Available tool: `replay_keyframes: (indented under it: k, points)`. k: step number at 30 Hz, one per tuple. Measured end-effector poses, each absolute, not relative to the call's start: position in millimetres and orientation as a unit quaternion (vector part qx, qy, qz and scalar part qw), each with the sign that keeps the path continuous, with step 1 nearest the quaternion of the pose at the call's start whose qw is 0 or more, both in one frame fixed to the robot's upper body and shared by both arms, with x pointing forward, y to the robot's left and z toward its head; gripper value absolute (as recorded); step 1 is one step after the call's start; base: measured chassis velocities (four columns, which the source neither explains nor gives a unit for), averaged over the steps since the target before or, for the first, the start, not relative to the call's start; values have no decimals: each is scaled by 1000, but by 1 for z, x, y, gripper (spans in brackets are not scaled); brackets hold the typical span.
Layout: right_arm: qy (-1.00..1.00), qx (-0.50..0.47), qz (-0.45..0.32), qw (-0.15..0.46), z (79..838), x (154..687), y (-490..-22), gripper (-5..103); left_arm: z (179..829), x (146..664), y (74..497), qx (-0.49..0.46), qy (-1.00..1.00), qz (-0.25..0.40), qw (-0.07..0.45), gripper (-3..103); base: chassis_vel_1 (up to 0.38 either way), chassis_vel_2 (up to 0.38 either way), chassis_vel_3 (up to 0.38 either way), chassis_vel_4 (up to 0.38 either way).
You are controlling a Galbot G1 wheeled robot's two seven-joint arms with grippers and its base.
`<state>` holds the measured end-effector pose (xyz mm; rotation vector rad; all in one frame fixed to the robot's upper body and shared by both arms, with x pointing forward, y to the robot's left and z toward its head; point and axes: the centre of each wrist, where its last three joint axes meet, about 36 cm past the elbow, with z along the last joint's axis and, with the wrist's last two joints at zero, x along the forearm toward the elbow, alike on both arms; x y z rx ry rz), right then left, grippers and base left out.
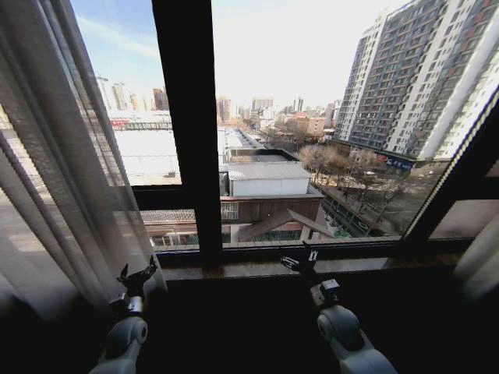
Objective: Open the curtains by pulling them apart, changing their state from closed to fully open.
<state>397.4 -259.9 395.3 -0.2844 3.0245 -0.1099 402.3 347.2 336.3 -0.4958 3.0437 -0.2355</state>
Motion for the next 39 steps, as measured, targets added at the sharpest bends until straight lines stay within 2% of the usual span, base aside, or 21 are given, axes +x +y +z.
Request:
replay_keyframes:
  k: [39]
  points:
    - [994, -93, -36, 51, 395, 397, -260, 100, 336, 402, 347, -160, 984, -76, 24, 100, 12, 15, -13, -12]
